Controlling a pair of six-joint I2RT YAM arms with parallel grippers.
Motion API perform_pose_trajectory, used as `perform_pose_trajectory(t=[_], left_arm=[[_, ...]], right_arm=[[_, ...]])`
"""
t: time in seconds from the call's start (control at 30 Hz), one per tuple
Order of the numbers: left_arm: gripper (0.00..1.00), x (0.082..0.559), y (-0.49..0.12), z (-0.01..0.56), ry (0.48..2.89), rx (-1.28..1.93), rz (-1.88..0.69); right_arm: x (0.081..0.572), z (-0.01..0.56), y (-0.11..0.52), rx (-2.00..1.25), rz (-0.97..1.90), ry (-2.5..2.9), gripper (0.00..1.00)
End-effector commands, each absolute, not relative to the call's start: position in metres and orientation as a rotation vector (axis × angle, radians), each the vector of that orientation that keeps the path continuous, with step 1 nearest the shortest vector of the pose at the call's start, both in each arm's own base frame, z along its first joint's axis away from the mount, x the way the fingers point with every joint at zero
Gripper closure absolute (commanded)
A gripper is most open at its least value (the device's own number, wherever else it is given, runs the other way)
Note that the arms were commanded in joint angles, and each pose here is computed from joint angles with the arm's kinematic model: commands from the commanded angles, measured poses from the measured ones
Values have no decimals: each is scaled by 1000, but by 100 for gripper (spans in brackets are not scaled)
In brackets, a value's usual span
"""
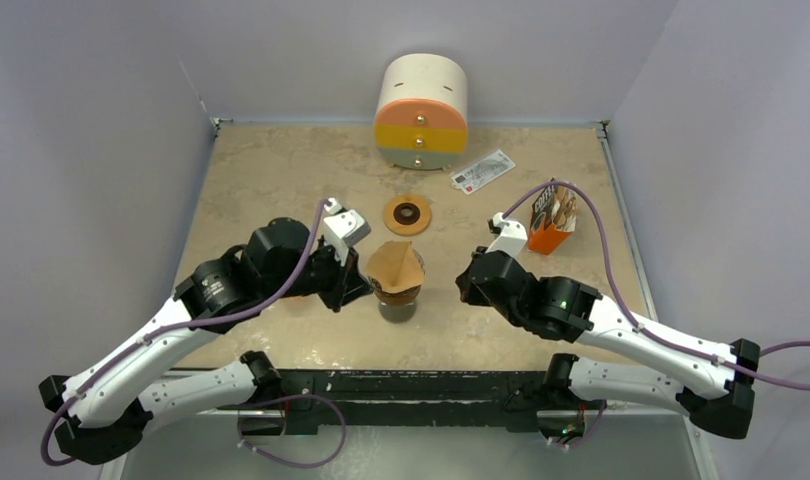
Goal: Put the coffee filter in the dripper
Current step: Place the coffee filter in the coffee dripper.
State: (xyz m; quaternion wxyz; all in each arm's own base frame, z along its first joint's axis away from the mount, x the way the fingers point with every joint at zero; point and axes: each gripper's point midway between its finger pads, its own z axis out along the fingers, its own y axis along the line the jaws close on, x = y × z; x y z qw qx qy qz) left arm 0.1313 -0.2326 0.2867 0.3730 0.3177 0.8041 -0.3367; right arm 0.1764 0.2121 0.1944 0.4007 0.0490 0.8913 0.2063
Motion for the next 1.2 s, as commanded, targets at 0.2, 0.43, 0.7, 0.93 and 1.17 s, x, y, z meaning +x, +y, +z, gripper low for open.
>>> perform_pose_trajectory(t=[0.2,0.43,0.7,0.93,1.17], left_arm=[[100,127,-234,236,2142,520,-996],[100,130,-233,174,2318,170,-1032],[100,139,-252,146,2382,-80,-1188],[100,150,-253,125,2369,-274,-1353],[100,155,-266,119,2337,-276,-1506]], right_arm=[[184,195,202,104,475,2234,100],[186,196,201,118,486,2229,100],[186,198,197,128,496,2218,100],[186,202,192,139,496,2199,100],[187,203,188,142,490,2189,100]])
